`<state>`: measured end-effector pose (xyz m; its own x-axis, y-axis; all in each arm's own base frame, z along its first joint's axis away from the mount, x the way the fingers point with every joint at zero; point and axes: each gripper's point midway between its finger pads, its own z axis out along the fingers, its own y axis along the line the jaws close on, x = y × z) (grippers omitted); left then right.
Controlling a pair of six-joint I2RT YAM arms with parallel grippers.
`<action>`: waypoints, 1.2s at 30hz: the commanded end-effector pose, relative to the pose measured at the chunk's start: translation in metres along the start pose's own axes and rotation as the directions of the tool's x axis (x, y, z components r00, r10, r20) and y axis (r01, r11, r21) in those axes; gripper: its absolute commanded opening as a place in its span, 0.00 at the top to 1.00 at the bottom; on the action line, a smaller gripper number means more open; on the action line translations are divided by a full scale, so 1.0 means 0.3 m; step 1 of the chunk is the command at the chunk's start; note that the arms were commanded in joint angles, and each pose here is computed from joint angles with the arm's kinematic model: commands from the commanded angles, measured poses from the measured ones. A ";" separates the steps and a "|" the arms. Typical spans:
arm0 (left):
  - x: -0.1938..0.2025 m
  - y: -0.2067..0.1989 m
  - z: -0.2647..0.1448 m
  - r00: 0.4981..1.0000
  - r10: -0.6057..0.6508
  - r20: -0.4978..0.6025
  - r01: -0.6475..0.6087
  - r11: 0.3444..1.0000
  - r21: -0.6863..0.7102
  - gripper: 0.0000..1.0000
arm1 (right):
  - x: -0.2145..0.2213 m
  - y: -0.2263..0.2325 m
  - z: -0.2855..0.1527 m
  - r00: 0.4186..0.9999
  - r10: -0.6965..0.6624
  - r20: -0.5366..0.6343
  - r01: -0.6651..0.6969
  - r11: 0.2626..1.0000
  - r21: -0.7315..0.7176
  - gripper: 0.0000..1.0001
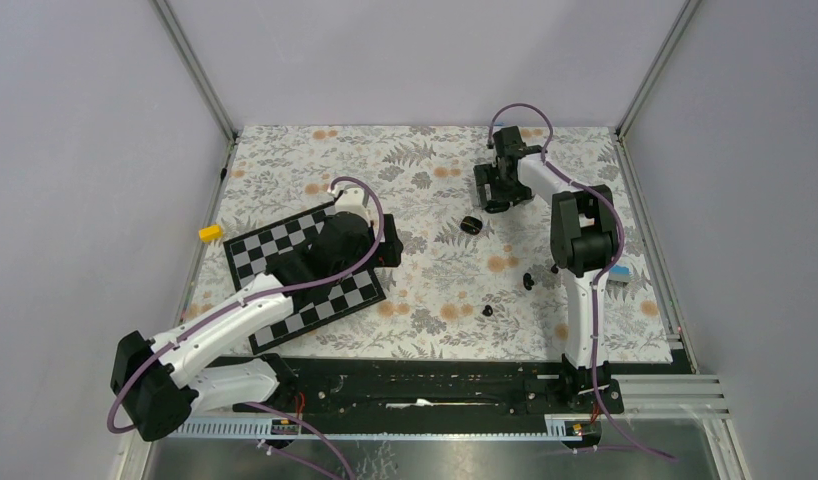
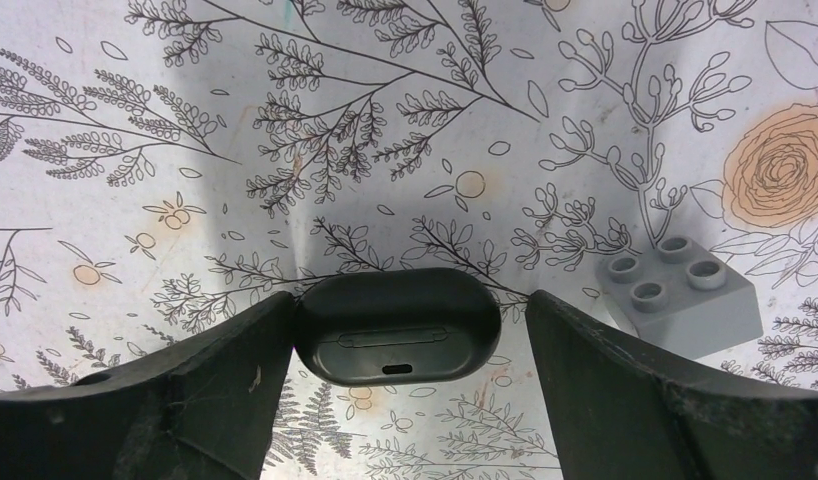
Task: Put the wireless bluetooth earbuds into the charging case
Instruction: Pick up the charging case from the center of the board.
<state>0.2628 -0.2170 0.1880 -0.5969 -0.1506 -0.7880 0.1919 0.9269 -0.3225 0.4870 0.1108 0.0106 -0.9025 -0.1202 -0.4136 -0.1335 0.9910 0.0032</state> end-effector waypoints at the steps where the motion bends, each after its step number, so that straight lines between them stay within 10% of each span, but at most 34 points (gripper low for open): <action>1: -0.062 -0.044 -0.004 0.998 -0.029 0.047 0.028 0.999 0.034 0.01 | 0.060 0.002 0.017 0.998 -0.028 -0.058 0.027 0.999 -0.028 0.10; 36: -0.078 -0.059 -0.037 0.996 -0.068 0.065 0.063 0.995 0.073 0.01 | 0.020 0.100 -0.185 1.000 -0.014 0.023 0.016 0.997 -0.070 0.33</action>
<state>0.2616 -0.2208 0.1842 -0.6143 -0.1596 -0.7728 0.1871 0.9219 -0.3392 0.4660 0.1147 0.0144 -0.9148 -0.1177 -0.3863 -0.1479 0.9878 0.0493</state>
